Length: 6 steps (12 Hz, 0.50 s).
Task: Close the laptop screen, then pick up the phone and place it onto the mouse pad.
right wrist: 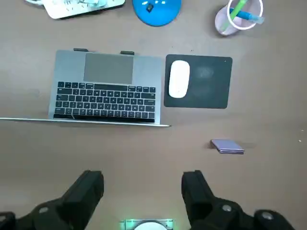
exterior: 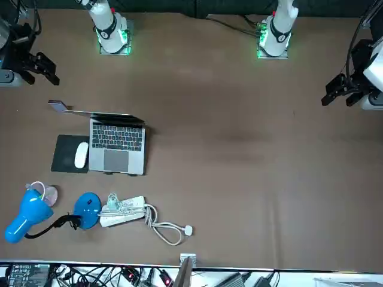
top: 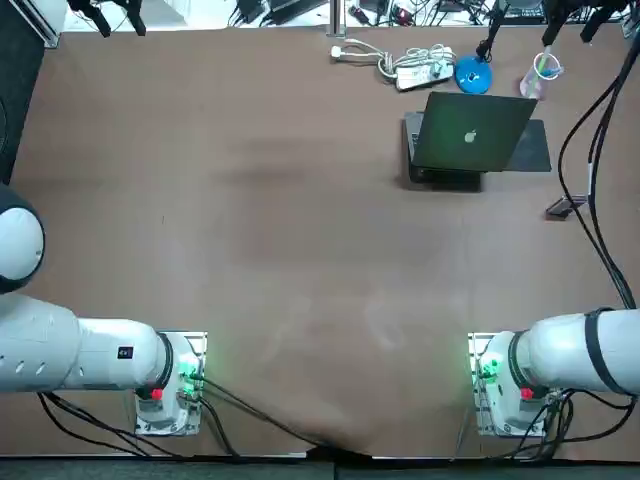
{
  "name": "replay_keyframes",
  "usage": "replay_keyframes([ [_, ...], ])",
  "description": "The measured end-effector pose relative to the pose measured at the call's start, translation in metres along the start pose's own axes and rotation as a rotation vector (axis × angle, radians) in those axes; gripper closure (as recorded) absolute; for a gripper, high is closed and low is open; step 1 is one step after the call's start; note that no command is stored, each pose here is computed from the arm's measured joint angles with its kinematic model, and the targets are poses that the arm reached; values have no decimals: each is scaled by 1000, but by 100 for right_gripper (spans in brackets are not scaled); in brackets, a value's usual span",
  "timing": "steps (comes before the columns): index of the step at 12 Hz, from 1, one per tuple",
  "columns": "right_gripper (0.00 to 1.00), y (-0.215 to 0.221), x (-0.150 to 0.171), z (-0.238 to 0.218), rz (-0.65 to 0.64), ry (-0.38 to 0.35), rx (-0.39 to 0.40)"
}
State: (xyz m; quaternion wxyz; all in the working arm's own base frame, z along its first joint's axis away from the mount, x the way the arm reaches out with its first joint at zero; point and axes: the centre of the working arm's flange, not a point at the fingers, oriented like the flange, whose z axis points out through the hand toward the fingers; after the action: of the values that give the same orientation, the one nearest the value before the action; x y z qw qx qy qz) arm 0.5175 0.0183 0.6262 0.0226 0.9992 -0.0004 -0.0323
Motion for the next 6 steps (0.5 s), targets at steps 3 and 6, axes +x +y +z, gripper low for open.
replay_keyframes([
  [3,0,-7,0,1,-1,-2,-1],
  [6,0,-7,0,1,-2,-2,-1],
])
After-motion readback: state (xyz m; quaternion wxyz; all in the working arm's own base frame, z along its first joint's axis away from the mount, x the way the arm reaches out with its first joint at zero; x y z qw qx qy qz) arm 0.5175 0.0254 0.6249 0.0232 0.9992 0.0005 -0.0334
